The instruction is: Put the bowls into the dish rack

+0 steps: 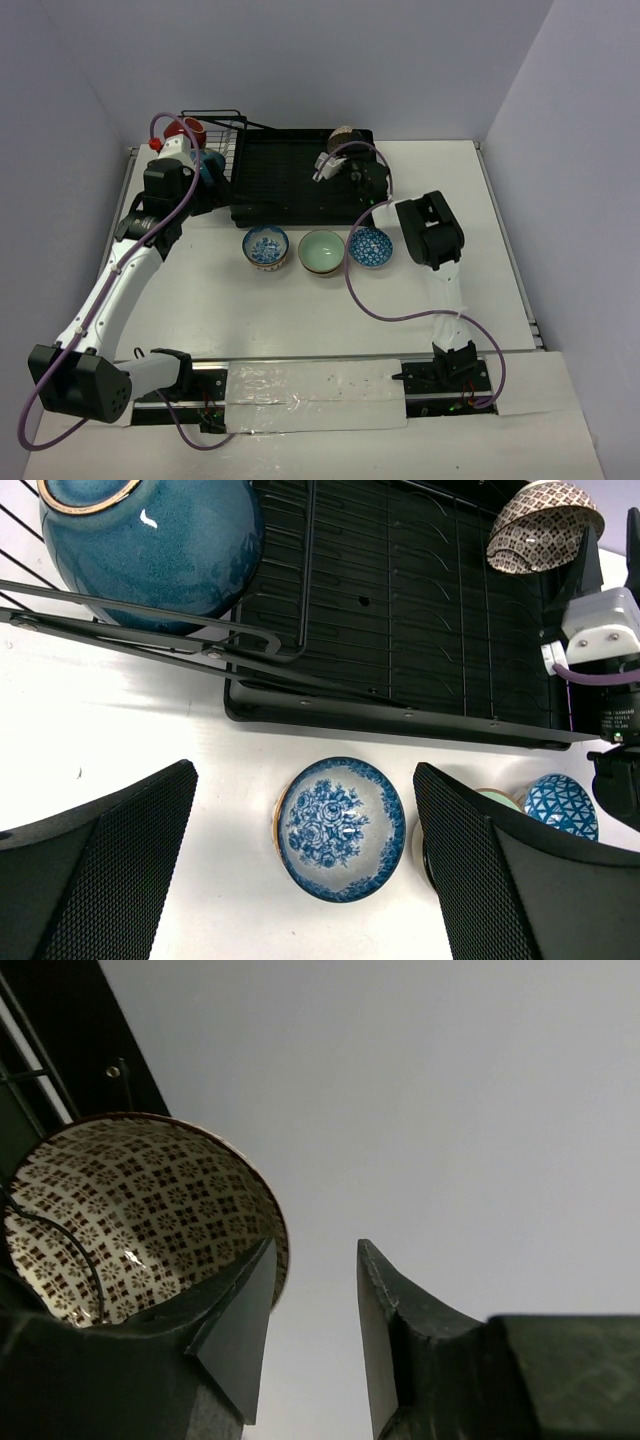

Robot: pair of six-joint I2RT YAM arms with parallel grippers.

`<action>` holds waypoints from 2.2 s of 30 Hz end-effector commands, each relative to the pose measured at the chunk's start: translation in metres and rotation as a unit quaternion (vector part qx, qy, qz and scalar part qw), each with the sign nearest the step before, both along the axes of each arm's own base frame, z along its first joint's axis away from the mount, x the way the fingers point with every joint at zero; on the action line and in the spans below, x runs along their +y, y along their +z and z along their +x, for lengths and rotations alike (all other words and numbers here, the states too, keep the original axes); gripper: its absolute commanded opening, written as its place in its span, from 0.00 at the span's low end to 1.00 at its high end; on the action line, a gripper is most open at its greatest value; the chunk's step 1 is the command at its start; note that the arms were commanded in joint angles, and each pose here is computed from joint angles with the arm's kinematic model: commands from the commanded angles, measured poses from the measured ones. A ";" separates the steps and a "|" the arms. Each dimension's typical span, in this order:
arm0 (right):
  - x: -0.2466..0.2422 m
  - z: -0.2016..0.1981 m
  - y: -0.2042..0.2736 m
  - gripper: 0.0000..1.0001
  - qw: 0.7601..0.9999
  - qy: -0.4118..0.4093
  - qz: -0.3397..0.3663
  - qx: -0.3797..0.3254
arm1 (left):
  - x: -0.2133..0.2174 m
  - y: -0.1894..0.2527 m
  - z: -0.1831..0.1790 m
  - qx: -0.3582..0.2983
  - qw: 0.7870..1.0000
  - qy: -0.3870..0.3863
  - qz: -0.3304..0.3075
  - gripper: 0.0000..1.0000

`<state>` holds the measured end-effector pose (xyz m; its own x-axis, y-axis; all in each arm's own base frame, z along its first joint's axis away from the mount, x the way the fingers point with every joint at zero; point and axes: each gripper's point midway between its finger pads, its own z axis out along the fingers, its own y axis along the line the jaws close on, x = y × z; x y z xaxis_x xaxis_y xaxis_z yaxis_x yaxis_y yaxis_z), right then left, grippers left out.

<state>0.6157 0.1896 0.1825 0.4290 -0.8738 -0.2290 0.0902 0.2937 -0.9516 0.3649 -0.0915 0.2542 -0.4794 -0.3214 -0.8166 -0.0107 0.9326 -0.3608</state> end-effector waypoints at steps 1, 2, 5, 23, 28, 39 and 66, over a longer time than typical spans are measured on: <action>-0.009 -0.023 0.081 0.46 0.994 -0.004 0.060 -0.092 | -0.001 0.019 0.000 -0.037 0.999 -0.002 -0.015 0.95; -0.011 -0.026 0.087 0.47 0.993 -0.005 0.069 -0.096 | -0.004 0.021 -0.002 -0.039 0.999 -0.009 -0.020 0.95; -0.023 -0.042 0.107 0.50 0.989 -0.011 0.106 -0.105 | -0.005 0.025 -0.004 -0.045 0.999 -0.015 -0.024 0.96; -0.125 -0.206 0.132 0.86 0.714 -0.152 0.660 0.178 | -0.003 0.035 -0.013 -0.050 0.998 -0.020 -0.022 0.99; -0.122 -0.244 0.063 0.85 0.615 -0.242 0.692 0.292 | -0.005 0.034 -0.014 -0.048 0.998 -0.025 -0.022 0.99; -0.098 -0.293 -0.073 0.75 0.492 -0.326 0.657 0.469 | -0.004 0.029 -0.015 -0.044 0.999 -0.025 -0.019 0.99; -0.103 -0.287 -0.125 0.00 0.493 -0.377 0.617 0.485 | 0.000 0.021 -0.015 -0.035 0.999 -0.018 -0.010 0.99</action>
